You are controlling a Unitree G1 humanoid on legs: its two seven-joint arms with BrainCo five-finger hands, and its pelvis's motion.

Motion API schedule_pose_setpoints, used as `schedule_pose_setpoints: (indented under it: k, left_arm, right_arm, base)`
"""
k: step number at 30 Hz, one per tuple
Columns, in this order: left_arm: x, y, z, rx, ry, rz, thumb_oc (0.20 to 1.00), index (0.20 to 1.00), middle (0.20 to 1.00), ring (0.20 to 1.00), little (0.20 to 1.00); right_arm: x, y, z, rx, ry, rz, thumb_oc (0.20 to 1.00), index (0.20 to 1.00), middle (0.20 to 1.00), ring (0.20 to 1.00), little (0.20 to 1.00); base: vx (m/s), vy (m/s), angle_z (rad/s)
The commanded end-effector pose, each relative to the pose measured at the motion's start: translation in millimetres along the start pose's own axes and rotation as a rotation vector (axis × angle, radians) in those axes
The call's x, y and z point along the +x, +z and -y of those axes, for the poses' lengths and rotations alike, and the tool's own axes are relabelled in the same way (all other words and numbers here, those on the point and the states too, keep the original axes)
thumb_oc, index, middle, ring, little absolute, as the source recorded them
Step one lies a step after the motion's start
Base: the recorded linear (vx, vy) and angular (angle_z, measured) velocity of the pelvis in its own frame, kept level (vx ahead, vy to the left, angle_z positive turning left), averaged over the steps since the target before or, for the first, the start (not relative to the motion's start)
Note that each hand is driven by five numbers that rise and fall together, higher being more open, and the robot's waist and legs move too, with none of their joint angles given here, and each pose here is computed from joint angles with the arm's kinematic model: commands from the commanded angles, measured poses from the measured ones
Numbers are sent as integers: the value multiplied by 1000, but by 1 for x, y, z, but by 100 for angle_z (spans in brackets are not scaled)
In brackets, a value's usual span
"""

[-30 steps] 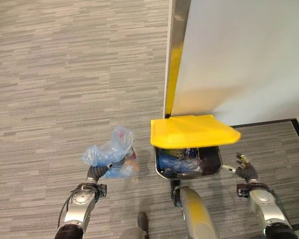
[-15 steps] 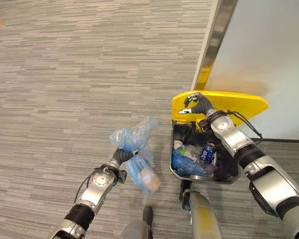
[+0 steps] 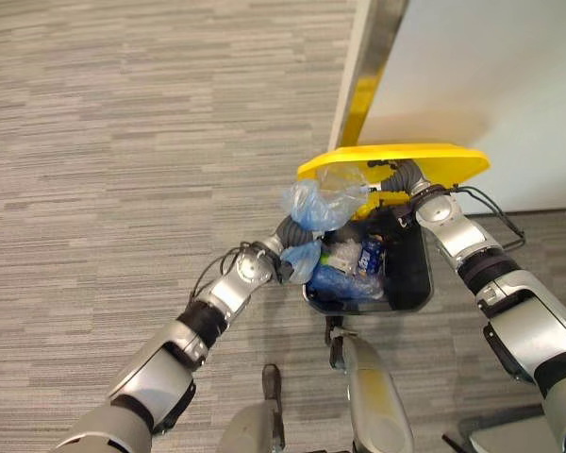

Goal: Gather garbage on tea table into small bin, then transfer packed bag to large trash can.

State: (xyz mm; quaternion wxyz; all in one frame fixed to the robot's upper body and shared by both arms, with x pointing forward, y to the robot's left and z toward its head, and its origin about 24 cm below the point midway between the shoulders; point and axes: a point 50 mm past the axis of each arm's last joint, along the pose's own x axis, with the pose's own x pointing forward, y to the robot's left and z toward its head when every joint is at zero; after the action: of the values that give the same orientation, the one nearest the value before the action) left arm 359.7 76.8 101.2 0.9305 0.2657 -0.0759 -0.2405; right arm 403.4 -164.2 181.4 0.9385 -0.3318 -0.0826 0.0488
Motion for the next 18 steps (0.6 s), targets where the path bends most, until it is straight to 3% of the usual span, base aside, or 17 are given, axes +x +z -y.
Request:
schedule_pose_setpoints:
  k: [1, 7, 17, 18]
  left_arm:
    - [7, 15, 7, 67, -18, 76, 200, 200, 200, 200, 200]
    - [21, 22, 25, 123, -82, 59, 200, 200, 200, 200, 200]
    - [16, -27, 28, 285, -69, -189, 213, 213, 213, 213, 213]
    - [15, -31, 23, 304, -50, -213, 495, 495, 495, 495, 495]
  right_arm:
    - [14, 62, 27, -12, -95, 208, 1000, 1000, 1000, 1000, 1000]
    - [18, 83, 21, -48, -74, 261, 1000, 1000, 1000, 1000, 1000]
    - [21, 105, 10, -46, -58, 321, 1000, 1000, 1000, 1000, 1000]
    - [21, 106, 10, -43, -56, 327, 1000, 1000, 1000, 1000, 1000]
  base:
    - [-24, -12, -19]
    - [-11, 4, -17]
    - [-2, 5, -6]
    - [2, -3, -4]
